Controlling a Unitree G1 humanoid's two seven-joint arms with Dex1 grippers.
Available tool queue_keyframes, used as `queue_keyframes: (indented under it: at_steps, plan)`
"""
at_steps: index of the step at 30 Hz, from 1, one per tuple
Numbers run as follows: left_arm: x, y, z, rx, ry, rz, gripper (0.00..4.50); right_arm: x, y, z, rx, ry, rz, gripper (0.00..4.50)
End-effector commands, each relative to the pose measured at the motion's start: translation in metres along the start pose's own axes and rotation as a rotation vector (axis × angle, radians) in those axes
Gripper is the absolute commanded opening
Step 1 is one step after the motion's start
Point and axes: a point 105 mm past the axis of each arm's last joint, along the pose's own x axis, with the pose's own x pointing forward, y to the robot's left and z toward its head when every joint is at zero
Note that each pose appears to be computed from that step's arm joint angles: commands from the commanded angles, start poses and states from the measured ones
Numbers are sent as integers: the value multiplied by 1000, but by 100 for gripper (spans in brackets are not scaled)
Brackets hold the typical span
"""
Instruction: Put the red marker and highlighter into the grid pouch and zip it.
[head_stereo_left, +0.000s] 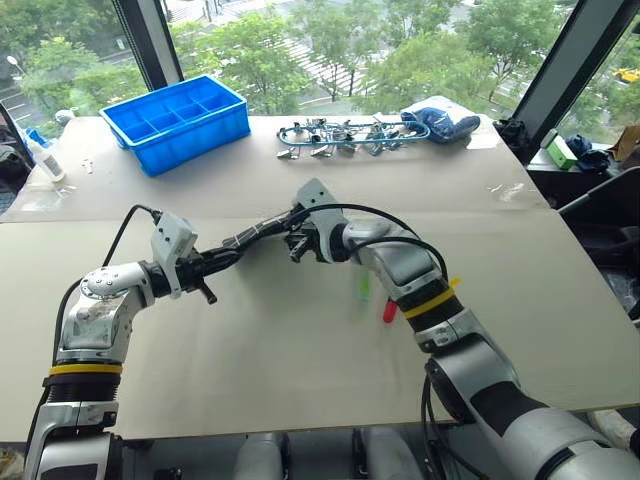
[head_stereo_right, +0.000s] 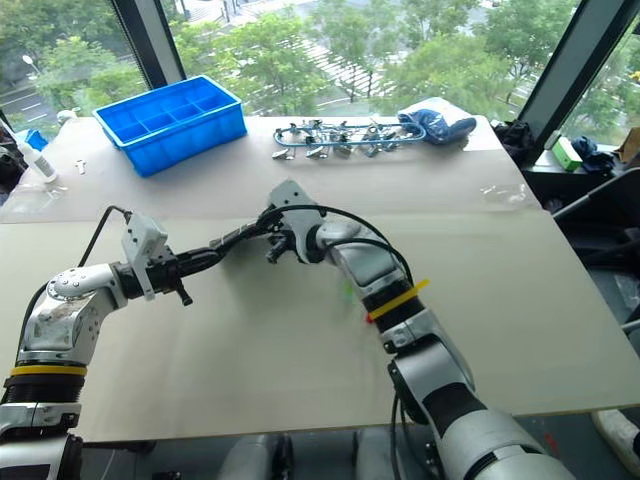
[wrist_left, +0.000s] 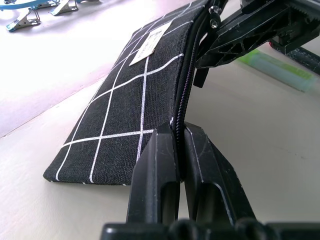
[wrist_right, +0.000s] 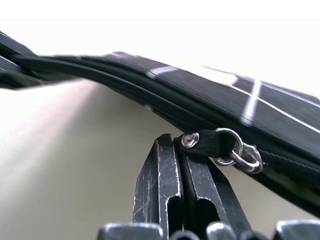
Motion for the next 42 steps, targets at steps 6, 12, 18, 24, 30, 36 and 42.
queue_keyframes:
  at_steps: [6, 12, 18, 24, 30, 36, 42]
  plan:
    - [5, -3, 12, 22, -34, -36, 0, 7, 37, 11, -149, 16, 222, 1]
    - [7, -4, 12, 20, -37, -46, 0, 31, 35, 22, -100, 12, 193, 1]
    - [7, -5, 12, 19, -37, -48, 0, 34, 50, 28, -122, -2, 272, 1]
    - [5, -6, 9, 13, -34, -41, 0, 14, 31, 20, -115, -25, 244, 152]
    - [4, -8, 7, 5, -37, -37, 0, -42, 24, 13, -6, -61, 258, 321]
    - [3, -11, 4, -3, -36, -34, 0, -133, 11, -9, 131, -79, 105, 321]
    - [3, -11, 2, -9, -38, -26, 0, -178, -31, -57, 259, 105, -360, 321]
